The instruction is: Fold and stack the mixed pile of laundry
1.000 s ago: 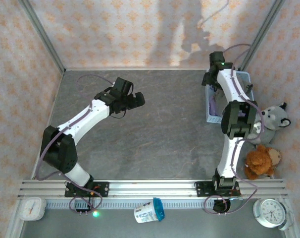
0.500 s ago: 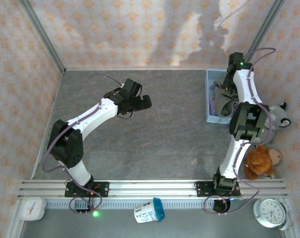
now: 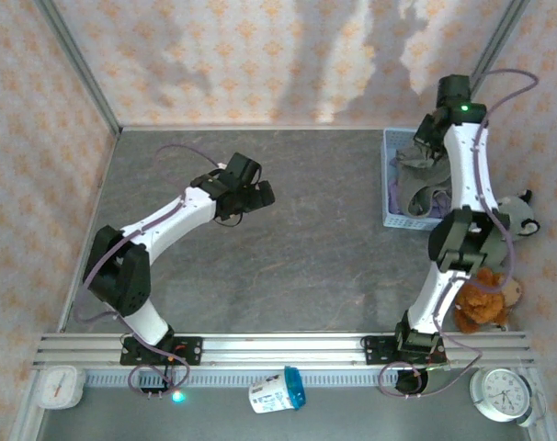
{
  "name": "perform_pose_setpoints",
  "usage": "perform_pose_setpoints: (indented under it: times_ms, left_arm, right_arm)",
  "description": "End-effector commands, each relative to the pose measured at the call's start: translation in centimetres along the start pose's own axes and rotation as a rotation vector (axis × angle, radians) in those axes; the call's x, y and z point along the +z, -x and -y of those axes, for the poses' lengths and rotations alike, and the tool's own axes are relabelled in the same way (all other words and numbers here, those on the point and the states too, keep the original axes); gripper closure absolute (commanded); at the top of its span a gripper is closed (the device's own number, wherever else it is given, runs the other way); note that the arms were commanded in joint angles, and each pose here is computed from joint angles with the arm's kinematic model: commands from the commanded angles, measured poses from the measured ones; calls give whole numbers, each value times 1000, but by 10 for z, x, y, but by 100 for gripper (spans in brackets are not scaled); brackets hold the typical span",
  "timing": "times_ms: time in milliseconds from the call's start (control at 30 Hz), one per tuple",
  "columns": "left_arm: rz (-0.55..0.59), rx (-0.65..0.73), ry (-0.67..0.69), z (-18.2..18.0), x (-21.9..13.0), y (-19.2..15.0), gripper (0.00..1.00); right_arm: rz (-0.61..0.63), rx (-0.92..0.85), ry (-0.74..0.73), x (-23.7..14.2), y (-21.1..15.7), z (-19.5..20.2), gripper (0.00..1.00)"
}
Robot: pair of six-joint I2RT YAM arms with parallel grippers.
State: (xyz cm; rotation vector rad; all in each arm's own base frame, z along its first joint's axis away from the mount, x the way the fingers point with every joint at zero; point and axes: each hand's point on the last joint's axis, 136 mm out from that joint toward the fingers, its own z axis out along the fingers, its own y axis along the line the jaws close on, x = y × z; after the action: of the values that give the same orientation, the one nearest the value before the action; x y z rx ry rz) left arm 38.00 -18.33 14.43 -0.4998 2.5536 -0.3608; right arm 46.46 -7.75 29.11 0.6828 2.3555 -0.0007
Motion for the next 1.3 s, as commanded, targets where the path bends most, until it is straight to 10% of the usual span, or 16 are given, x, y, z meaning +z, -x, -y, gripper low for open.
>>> perform_pose_setpoints:
  times_ms: [0, 367, 667, 833, 1033, 1133, 1267]
  left_arm:
    - [68, -51, -12, 1, -23, 14, 0]
    - [114, 39, 11, 10, -49, 57, 0]
    - [133, -90, 30, -50, -64, 87, 0]
    - [135, -117, 57, -87, -69, 79, 0]
    - [151, -76, 126, -118, -79, 56, 0]
    - [134, -68, 139, -128, -77, 41, 0]
    - [92, -59, 143, -136, -69, 22, 0]
  right_arm:
    - [137, 55, 283, -81, 27, -41, 100]
    - [276, -14, 987, -277, 31, -162, 100]
    - [287, -30, 1321, -383, 14, -225, 100]
    - [190, 6, 1197, -314, -8, -254, 100]
    - [79, 1, 839, -129, -57, -282, 96]
    - [-67, -35, 735, -55, -90, -300, 36]
    - [-133, -142, 512, -16, -123, -293, 18]
